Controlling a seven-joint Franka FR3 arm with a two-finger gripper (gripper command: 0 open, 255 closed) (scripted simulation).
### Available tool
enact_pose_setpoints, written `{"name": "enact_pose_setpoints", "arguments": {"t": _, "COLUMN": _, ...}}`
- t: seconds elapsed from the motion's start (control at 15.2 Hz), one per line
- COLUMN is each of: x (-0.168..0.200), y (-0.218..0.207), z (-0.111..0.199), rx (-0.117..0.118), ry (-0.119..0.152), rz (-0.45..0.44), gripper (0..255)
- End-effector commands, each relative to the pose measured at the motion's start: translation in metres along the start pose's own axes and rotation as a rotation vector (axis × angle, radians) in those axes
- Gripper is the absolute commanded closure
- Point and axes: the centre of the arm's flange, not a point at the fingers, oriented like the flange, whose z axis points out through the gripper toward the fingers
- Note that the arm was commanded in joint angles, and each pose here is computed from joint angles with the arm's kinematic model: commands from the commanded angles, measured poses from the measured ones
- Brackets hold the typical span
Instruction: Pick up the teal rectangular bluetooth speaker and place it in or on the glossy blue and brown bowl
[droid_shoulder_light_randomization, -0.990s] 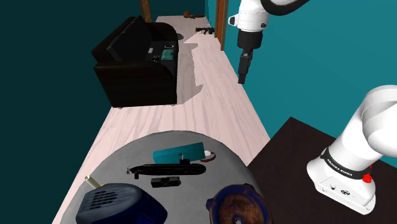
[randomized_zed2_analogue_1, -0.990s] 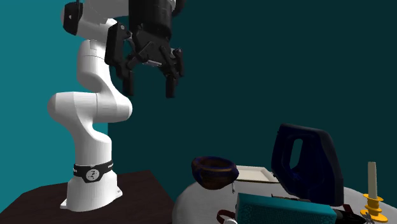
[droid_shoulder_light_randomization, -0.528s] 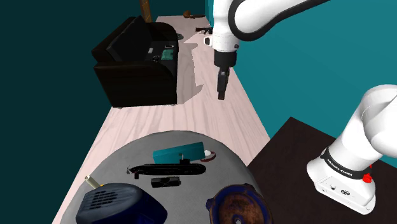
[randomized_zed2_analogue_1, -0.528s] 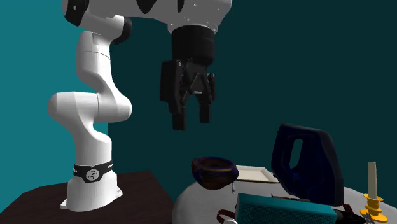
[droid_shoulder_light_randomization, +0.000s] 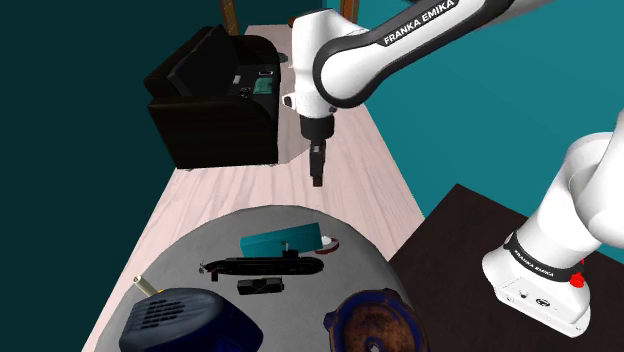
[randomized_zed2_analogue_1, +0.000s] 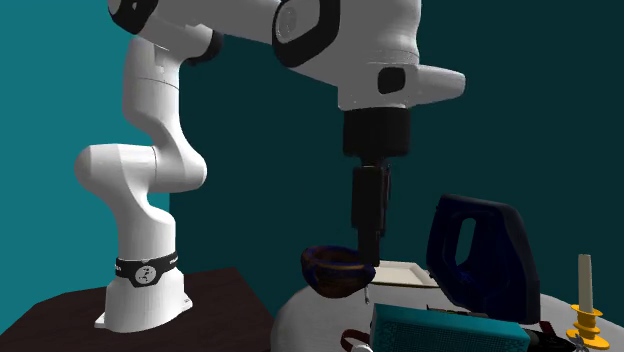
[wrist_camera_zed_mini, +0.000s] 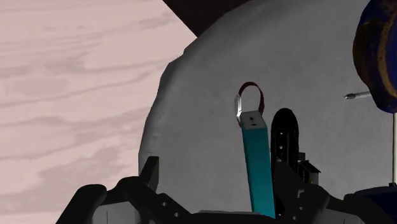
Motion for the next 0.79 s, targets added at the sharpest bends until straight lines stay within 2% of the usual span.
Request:
{"name": "enact_pose_setpoints", "arguments": {"t": 0.0, "x": 0.019, "y": -0.012, "z": 0.017, "rx": 0.009, "ry": -0.004, "rz": -0.039, "gripper": 0}}
{"name": "enact_pose_setpoints", "arguments": {"t": 0.73, "x": 0.113, "y": -0.081, "z": 0.102, "rx": 0.055, "ry": -0.028, "rz": -0.248, "gripper": 0}}
